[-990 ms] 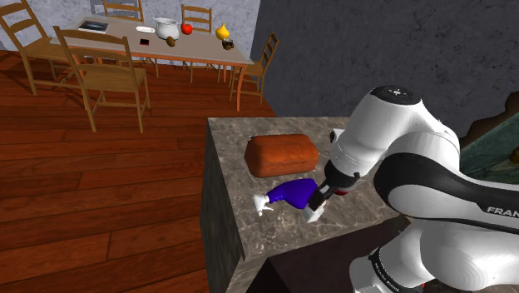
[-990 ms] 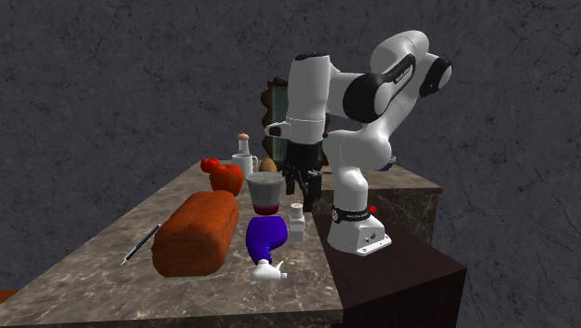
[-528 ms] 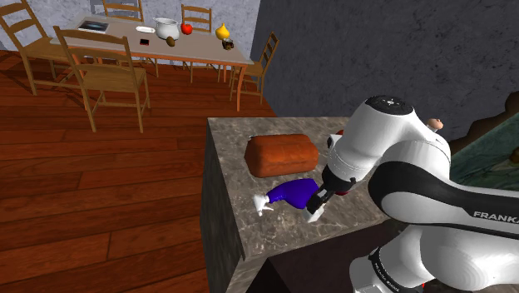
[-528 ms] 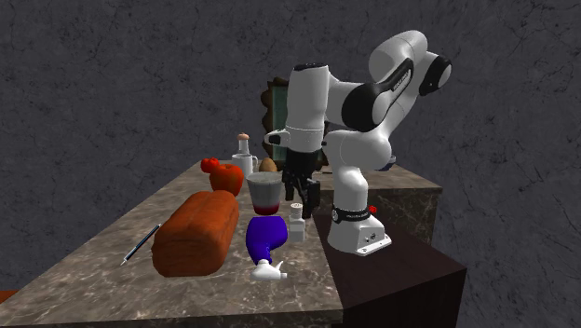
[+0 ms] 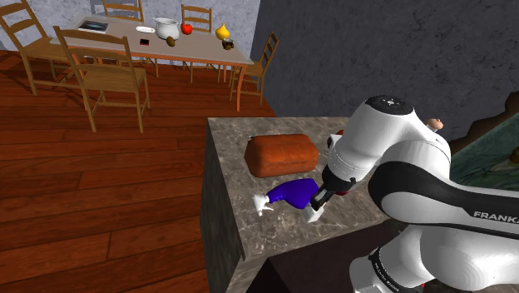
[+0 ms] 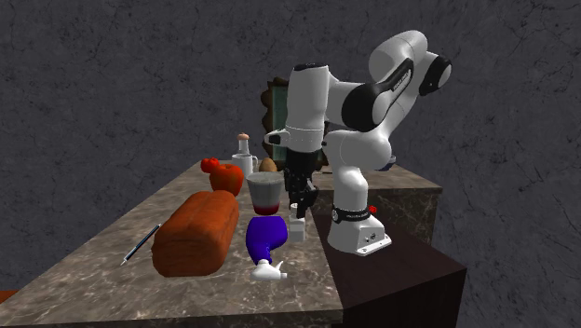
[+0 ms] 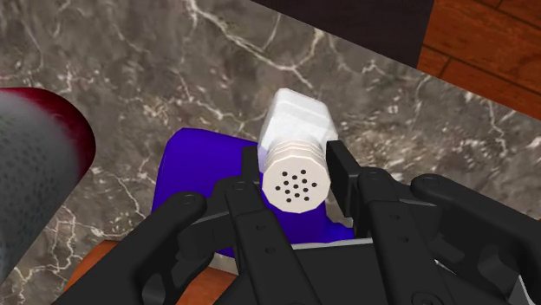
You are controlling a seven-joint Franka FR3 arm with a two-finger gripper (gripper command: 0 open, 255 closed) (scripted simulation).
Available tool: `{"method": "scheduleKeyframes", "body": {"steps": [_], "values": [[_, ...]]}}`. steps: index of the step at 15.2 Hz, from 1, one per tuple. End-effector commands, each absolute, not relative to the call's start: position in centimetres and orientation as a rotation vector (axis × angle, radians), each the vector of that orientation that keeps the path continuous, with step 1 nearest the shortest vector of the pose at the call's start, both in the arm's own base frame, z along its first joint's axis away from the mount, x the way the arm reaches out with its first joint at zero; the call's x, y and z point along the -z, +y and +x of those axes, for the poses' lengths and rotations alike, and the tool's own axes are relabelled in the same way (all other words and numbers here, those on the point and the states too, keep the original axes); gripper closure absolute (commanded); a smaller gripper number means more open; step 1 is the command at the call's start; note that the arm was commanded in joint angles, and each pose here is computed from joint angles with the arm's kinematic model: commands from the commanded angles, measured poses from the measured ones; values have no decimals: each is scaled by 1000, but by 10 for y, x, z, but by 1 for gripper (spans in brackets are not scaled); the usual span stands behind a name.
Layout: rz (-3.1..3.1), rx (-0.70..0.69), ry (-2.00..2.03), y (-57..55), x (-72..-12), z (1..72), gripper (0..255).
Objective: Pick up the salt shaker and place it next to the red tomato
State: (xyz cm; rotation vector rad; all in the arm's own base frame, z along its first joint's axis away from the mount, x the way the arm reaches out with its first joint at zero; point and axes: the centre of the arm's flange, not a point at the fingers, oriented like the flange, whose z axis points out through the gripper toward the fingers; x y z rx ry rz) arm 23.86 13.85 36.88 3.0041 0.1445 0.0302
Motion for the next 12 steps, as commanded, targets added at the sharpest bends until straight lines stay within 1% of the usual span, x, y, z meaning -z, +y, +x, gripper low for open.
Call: {"method": "scheduleKeyframes", "body": {"steps": [1,5,12], "values": [[3004,-29,144,138,-368,239,255],[3004,-29,144,138,-368,239,255],[3004,-29,144,138,-405,239,255]]}}
